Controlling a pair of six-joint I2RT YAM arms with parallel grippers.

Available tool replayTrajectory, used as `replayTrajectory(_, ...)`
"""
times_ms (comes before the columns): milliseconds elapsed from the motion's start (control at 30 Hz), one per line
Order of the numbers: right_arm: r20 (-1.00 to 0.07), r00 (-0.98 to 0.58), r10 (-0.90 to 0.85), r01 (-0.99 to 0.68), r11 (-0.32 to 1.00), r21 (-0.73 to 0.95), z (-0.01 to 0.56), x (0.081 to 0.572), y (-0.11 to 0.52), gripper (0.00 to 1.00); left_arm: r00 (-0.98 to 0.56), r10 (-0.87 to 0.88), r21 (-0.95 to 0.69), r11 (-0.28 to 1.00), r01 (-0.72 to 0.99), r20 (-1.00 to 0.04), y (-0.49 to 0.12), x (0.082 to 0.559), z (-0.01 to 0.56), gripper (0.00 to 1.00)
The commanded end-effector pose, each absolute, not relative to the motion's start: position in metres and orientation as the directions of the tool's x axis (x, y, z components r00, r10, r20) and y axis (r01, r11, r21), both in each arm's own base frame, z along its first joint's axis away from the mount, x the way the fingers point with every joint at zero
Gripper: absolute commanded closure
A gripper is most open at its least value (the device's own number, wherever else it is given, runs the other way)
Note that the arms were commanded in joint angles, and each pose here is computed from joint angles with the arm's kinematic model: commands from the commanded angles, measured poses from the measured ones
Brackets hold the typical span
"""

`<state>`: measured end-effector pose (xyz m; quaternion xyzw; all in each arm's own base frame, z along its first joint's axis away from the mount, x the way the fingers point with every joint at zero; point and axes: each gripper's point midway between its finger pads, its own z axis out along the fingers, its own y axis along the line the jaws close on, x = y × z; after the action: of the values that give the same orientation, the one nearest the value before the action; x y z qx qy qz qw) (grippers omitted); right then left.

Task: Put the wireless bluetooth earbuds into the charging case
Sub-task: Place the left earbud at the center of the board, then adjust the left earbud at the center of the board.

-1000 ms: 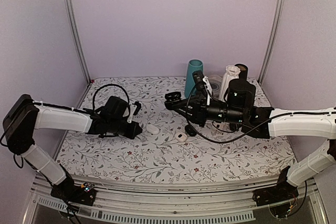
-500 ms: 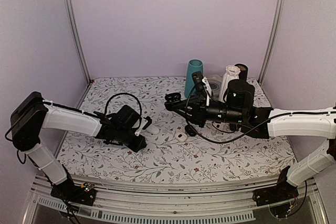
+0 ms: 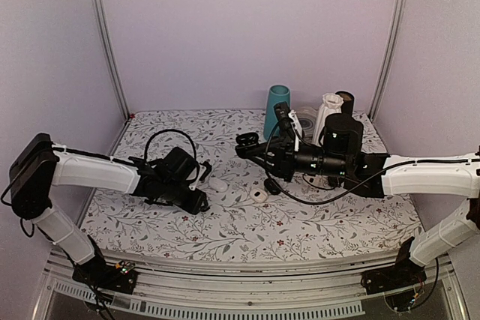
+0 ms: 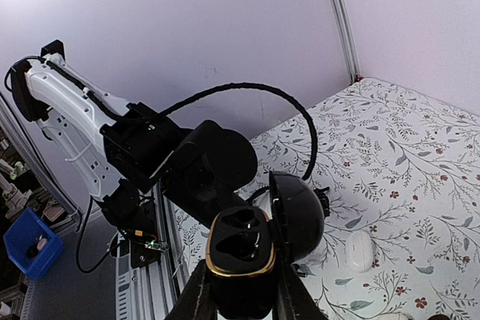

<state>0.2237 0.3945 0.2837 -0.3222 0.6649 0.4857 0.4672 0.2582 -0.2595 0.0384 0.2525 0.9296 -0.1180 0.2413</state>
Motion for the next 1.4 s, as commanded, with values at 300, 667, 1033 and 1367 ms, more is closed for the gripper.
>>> replayTrajectory(300, -0.935, -0.353, 0.016, -0.880, 0.333, 0.338, 0.277, 0.229, 0.395, 0.97, -0.904, 0.007, -0.365, 0.913, 0.180, -0.428, -0.261, 0.244, 0.064, 0.74)
replayTrajectory(667, -0.939, -0.344, 0.012, -0.883, 0.337, 0.328, 0.275, 0.228, 0.392, 0.97, -0.917, -0.192, -0.500, 0.866, 0.009, -0.350, -0.277, 0.240, 0.056, 0.66)
replayTrajectory(1033, -0.940, -0.340, 0.016, -0.884, 0.337, 0.326, 0.277, 0.227, 0.391, 0.97, -0.913, -0.191, -0.478, 0.879, 0.005, -0.361, -0.284, 0.246, 0.045, 0.60)
replayTrajectory(1367, -0.942, -0.334, 0.025, -0.883, 0.342, 0.322, 0.281, 0.226, 0.387, 0.97, -0.897, -0.114, -0.411, 0.908, 0.081, -0.428, -0.305, 0.266, 0.054, 0.58)
